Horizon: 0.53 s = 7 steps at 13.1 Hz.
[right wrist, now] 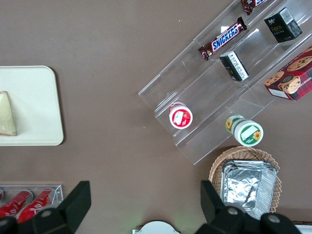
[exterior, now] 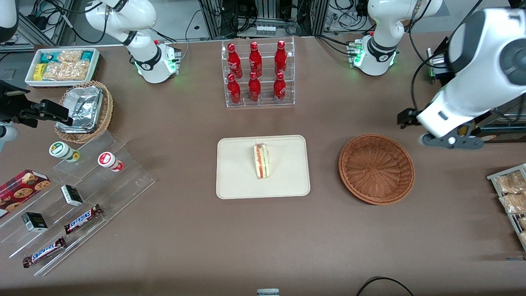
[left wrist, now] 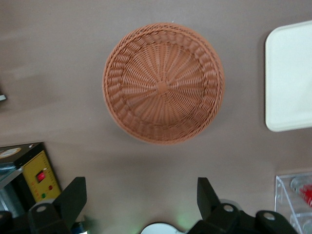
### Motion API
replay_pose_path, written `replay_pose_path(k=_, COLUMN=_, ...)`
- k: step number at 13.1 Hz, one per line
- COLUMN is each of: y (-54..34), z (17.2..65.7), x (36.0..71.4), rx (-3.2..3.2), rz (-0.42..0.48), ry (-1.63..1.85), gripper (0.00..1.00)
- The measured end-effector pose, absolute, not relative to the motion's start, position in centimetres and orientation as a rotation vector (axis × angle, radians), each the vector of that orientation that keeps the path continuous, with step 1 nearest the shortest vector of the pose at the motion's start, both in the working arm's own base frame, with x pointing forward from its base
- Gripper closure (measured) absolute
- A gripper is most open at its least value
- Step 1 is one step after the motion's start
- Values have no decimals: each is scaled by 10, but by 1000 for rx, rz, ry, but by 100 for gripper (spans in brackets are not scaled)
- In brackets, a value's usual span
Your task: Place sandwich from basket to tray
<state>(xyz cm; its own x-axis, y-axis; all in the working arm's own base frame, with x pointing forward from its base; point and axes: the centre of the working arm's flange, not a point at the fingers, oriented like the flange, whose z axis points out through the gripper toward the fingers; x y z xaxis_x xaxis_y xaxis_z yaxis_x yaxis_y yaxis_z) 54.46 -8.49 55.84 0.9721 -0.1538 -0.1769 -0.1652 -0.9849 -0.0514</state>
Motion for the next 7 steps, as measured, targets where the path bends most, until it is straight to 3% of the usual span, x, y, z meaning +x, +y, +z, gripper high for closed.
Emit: replay_pose_path(k=7, y=-54, z=600, x=535, rx=-3064, rz=223, ry=245, gripper=0)
